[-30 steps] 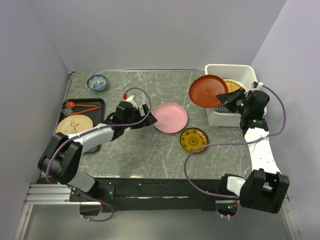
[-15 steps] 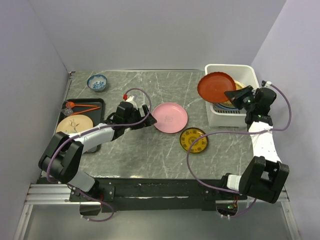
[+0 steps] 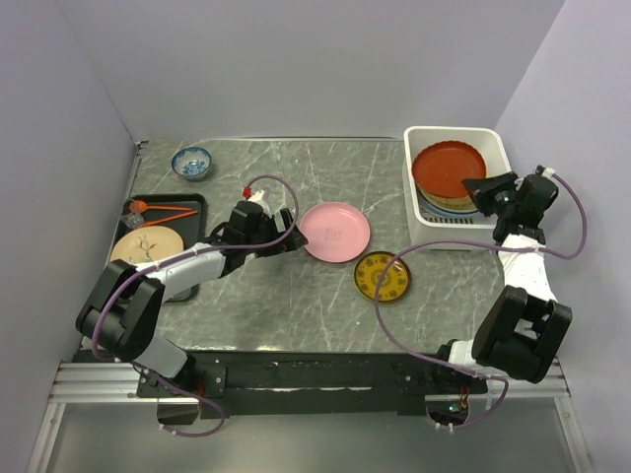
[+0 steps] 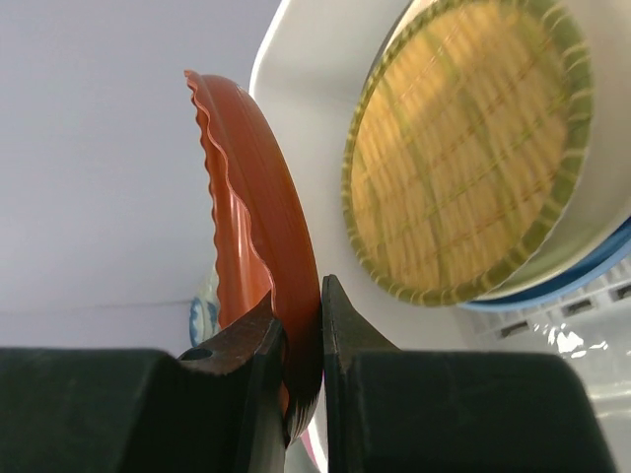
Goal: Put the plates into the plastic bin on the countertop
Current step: Place the plate in the plastic bin.
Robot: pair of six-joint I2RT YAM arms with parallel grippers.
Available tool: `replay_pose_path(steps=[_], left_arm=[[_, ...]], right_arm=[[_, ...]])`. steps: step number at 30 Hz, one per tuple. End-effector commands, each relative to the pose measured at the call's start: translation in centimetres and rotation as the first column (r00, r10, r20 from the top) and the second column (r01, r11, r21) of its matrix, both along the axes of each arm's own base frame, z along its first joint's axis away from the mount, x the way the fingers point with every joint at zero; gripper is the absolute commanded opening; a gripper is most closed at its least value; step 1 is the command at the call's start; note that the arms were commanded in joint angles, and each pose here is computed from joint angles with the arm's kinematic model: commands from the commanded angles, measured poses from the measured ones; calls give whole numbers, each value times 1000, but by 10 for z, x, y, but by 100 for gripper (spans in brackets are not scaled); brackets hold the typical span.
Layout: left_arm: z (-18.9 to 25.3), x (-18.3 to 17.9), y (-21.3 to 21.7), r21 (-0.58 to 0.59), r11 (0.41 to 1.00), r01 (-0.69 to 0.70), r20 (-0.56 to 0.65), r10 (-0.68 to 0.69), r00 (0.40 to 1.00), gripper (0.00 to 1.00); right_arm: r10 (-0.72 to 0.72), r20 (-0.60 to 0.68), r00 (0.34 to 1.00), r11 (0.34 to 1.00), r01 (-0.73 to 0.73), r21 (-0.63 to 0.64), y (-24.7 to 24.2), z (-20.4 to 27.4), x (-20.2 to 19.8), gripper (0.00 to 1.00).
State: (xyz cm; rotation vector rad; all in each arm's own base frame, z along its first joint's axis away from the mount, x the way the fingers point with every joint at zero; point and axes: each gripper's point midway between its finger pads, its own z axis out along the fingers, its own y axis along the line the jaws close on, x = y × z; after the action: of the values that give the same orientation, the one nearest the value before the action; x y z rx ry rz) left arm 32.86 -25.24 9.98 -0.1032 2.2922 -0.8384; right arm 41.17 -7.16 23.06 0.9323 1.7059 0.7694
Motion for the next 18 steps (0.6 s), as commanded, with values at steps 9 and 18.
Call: replay_pose_path(steps=[9, 18], left_arm=[[-2, 6, -8, -22, 999, 26, 13, -26, 1000, 99], [0, 6, -9, -32, 999, 27, 19, -27, 999, 99]], right_arm=[[-31, 17, 999, 999, 31, 44, -23, -6, 19, 0], [-57, -53, 997, 998, 58, 29, -34, -27, 27, 1]])
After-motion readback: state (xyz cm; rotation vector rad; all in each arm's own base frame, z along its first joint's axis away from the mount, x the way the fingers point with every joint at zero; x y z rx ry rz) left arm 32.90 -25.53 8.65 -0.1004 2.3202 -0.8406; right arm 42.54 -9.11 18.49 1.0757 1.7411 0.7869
